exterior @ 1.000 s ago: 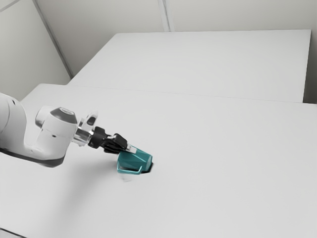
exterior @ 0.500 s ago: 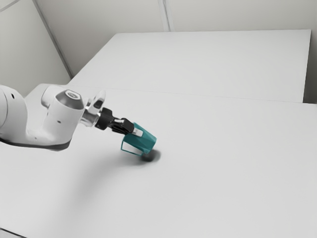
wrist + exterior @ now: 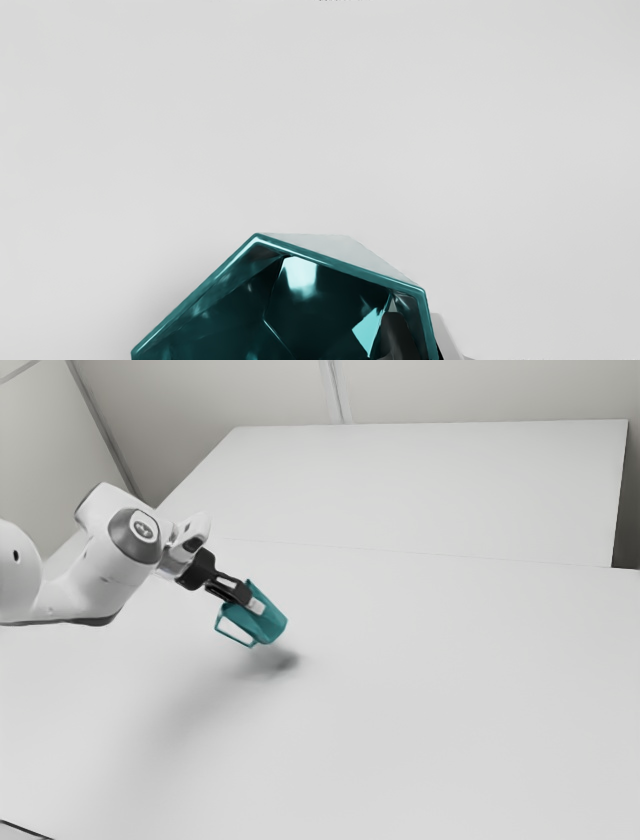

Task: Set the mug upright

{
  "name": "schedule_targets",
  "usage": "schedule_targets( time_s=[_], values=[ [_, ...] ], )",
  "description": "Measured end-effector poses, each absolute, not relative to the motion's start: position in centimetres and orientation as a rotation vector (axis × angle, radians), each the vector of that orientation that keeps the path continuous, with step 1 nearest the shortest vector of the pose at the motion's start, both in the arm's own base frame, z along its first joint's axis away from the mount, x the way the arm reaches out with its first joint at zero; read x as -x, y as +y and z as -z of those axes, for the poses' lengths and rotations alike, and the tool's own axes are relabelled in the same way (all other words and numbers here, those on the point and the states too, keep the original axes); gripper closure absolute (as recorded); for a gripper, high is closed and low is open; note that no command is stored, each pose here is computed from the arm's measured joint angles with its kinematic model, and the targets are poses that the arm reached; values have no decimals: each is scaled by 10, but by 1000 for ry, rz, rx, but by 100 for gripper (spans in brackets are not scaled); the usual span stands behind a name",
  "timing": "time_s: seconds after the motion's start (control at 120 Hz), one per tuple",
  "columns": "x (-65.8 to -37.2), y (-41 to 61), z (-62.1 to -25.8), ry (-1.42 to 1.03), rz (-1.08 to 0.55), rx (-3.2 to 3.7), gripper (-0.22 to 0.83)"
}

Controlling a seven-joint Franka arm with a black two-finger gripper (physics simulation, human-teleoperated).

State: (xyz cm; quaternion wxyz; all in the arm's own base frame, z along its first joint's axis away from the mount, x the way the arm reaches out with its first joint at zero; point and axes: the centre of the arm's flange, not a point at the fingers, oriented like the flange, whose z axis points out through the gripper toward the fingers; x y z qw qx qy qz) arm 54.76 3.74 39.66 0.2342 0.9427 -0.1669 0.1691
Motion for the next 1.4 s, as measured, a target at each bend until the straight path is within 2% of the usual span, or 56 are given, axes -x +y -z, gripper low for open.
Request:
schedule_targets(
  time_s=[0.192, 0.367, 0.658, 0.9, 1.233, 1.4],
  values=[
    [-577, 44, -403, -556, -356, -2709, 78],
    [-594, 40, -392, -595, -227, -2791, 78],
    [-599, 32, -381, -565, -100, -2876, 78],
    [-606, 23, -372, -509, -62, -2905, 77],
    [-608, 18, -360, -419, -23, -2913, 59],
    [-609, 19, -378, -391, -59, -2918, 54]
  ],
)
